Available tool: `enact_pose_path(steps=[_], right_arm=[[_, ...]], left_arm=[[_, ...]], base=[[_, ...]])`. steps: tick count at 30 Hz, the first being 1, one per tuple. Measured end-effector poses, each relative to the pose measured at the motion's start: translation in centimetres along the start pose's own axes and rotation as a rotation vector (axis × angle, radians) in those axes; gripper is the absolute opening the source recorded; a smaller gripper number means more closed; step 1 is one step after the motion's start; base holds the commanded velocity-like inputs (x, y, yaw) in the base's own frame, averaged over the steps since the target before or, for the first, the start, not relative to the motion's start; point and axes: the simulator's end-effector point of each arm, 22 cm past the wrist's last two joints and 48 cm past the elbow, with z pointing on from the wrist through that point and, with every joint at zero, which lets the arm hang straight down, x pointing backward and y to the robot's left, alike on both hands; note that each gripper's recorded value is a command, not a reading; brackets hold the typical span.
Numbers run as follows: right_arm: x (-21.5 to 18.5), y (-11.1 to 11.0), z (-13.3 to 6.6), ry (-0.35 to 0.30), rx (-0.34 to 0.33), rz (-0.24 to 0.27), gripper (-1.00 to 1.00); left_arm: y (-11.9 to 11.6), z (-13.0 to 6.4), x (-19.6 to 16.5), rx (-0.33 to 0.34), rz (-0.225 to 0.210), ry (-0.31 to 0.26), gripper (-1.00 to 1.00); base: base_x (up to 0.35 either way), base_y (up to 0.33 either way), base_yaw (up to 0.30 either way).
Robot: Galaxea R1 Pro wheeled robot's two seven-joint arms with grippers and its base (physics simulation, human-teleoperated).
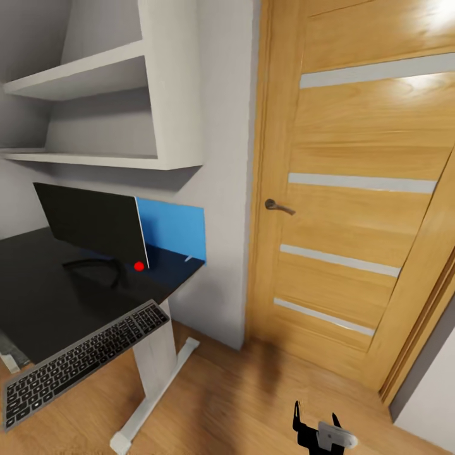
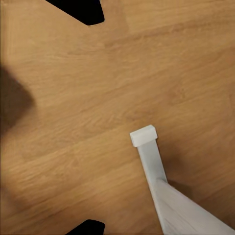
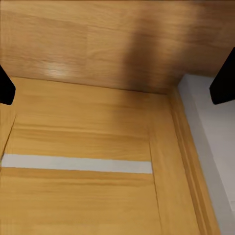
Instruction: In the bedroom, organize the workspace by keeping the computer under the desk, ensuring the monitor is on the desk, placing the keyboard on the desk next to the monitor, placing the mouse on the desk next to the keyboard, moving the folder from the swivel chair onto the desk next to the mouse, stacking the notebook on top of the folder with the pen on top of the notebook, and positioning the swivel chair next to the desk.
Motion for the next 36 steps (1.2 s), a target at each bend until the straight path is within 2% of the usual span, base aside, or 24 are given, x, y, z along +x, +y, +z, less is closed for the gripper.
enact_pose_path(steps=[4,10,13,19,24,35,36], right_arm=[[0.0,-0.1,0.0,-0.001,0.002,0.001,1.00],[-0.1,-0.1,0.0,-0.003,0.003,0.003,1.00],[-0.2,-1.6,0.4,-0.007,0.029,-0.003,1.00],[-0.3,-3.0,0.7,-0.009,0.053,-0.007,1.00],[0.1,-4.3,0.6,0.006,0.109,0.020,1.00],[0.2,-4.6,0.6,0.016,0.116,0.021,1.00],[0.6,-4.7,0.7,0.033,0.117,0.016,1.00]], left_arm=[[-0.6,-0.2,0.3,0.016,0.012,0.003,1.00],[-2.2,-0.3,0.6,0.078,0.011,0.006,1.00],[-3.4,-0.7,1.6,0.104,0.014,0.023,1.00],[-3.5,-0.8,3.1,0.107,0.036,0.050,1.00],[-3.5,-0.9,3.4,0.106,0.038,0.055,1.00],[-3.8,-1.1,4.6,0.107,0.039,0.076,1.00],[-3.8,-1.2,4.7,0.107,0.039,0.078,1.00]], base=[[0.000,0.000,0.265],[0.000,0.000,0.267],[0.000,0.000,0.276],[0.000,0.000,0.279],[0.000,0.000,0.280],[0.000,0.000,0.280],[0.000,0.000,0.281]])
